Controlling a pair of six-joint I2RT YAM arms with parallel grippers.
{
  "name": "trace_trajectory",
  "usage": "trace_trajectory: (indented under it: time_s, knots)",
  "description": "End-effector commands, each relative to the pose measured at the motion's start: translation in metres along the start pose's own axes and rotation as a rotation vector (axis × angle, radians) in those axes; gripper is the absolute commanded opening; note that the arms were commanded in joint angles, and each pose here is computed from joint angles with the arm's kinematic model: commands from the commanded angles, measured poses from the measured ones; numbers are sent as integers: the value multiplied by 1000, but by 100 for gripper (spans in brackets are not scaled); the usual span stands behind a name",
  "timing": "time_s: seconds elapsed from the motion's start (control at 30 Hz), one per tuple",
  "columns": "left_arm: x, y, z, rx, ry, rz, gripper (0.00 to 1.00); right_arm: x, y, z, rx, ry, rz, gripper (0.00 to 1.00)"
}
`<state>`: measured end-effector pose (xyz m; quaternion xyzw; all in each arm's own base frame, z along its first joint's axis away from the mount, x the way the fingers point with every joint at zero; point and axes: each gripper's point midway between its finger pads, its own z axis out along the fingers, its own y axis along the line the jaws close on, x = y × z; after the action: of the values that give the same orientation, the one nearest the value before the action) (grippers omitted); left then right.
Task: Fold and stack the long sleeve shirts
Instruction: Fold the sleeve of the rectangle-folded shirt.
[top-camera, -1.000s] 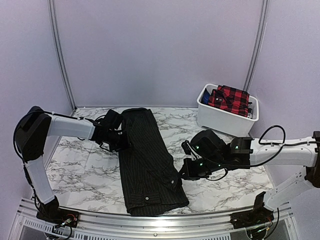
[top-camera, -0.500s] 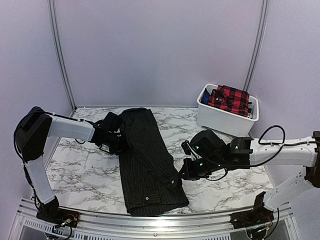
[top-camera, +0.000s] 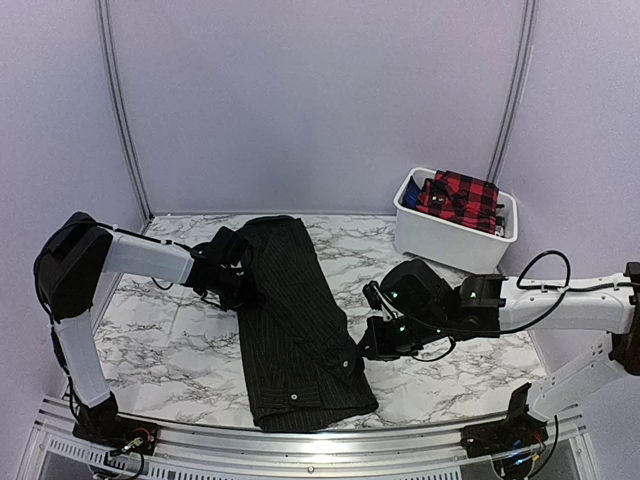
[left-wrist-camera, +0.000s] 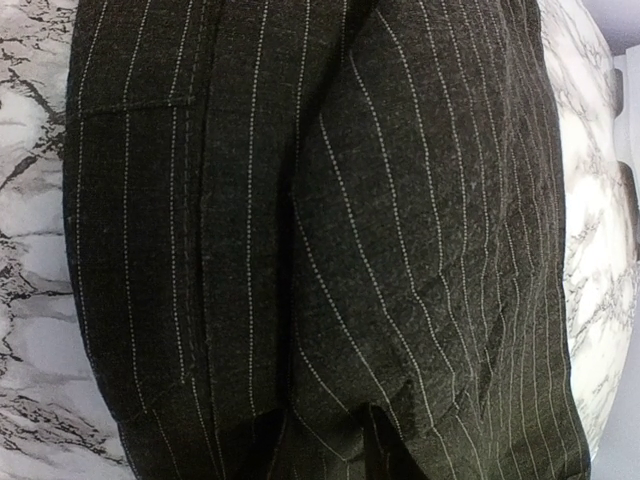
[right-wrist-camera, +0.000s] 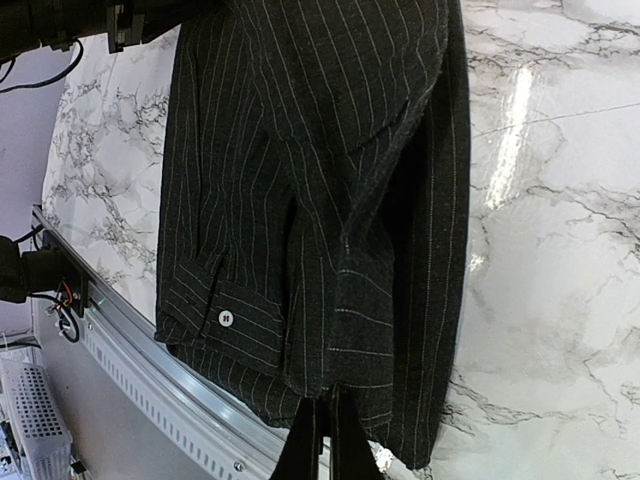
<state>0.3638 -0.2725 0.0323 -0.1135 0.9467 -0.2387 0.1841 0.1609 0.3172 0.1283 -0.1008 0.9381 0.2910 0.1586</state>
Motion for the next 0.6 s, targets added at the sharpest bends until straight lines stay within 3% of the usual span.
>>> trace_trajectory:
  time_s: [0.0,0.3,0.57]
  knots:
    - [-12,-10,2,16,-35,6,23,-10,14,-9,-27,-35,-23,0]
    - [-24,-23,-6,49,-58,19,0,-14,21,-20,-24,-26,-24,0]
    - [-36,-23,-15,81,-41,4,0,7,22,-22,-75,61,29,0]
